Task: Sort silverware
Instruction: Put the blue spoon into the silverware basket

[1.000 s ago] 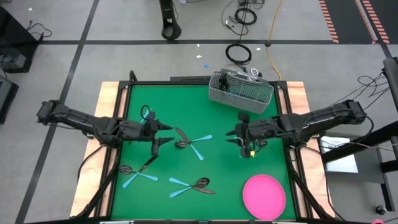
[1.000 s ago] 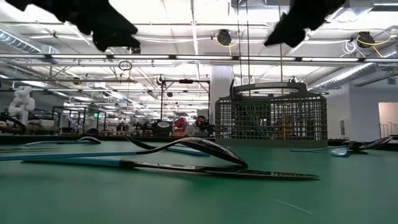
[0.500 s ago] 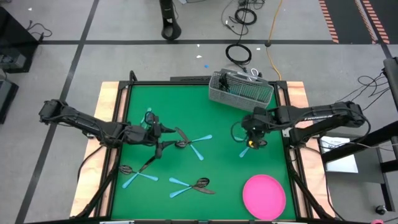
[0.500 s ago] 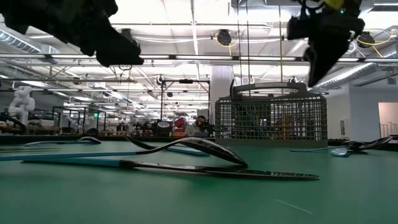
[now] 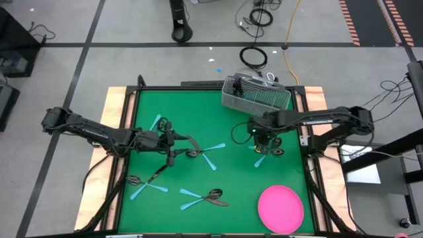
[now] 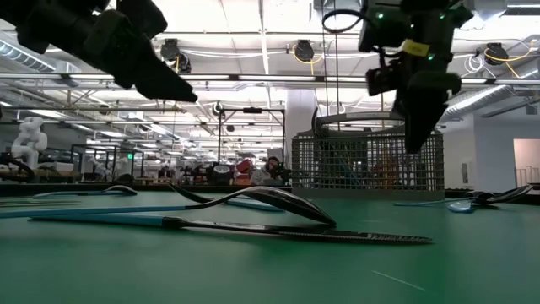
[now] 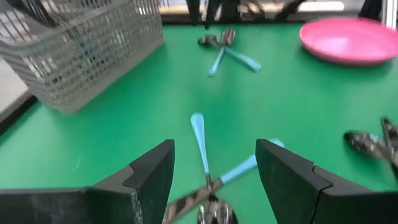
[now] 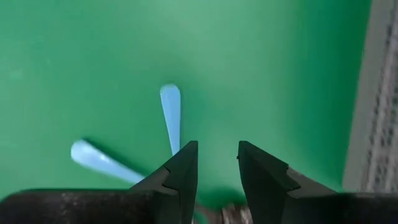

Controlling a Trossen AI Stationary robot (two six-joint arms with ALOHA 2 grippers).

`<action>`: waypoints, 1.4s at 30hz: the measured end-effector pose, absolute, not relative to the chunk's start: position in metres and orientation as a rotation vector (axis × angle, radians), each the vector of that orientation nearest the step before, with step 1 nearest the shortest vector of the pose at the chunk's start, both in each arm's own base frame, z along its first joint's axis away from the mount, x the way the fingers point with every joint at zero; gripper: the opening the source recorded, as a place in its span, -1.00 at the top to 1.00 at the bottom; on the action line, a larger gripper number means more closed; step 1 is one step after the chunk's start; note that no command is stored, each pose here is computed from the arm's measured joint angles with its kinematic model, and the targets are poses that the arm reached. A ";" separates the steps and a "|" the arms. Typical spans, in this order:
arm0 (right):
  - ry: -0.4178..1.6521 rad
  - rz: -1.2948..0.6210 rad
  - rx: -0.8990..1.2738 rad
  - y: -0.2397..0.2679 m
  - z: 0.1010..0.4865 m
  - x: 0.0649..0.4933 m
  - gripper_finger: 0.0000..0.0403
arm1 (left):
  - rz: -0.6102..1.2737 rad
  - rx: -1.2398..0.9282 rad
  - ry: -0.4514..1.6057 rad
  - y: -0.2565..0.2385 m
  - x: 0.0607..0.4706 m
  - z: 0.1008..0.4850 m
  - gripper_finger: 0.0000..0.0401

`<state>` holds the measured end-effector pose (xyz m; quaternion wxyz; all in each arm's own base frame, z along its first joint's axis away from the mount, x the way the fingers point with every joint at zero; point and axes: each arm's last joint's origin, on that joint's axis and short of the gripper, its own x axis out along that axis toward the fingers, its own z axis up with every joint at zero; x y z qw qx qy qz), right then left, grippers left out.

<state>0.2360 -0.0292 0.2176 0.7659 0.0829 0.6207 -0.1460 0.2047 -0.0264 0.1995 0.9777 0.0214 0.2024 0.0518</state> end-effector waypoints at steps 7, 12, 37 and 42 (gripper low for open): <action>1.217 -0.184 0.200 -0.017 0.204 0.267 0.48 | 0.110 0.023 0.437 -0.026 0.203 0.197 -0.14; 1.137 -0.048 0.151 0.009 0.203 0.285 0.48 | 0.114 0.000 0.419 -0.026 0.204 0.198 -0.14; 1.499 -0.151 0.128 0.001 0.187 0.245 0.48 | 0.079 -0.022 0.375 -0.028 0.206 0.202 -0.14; 1.543 -0.179 0.196 -0.011 0.165 0.226 0.48 | 0.064 -0.024 0.377 -0.028 0.206 0.202 -0.14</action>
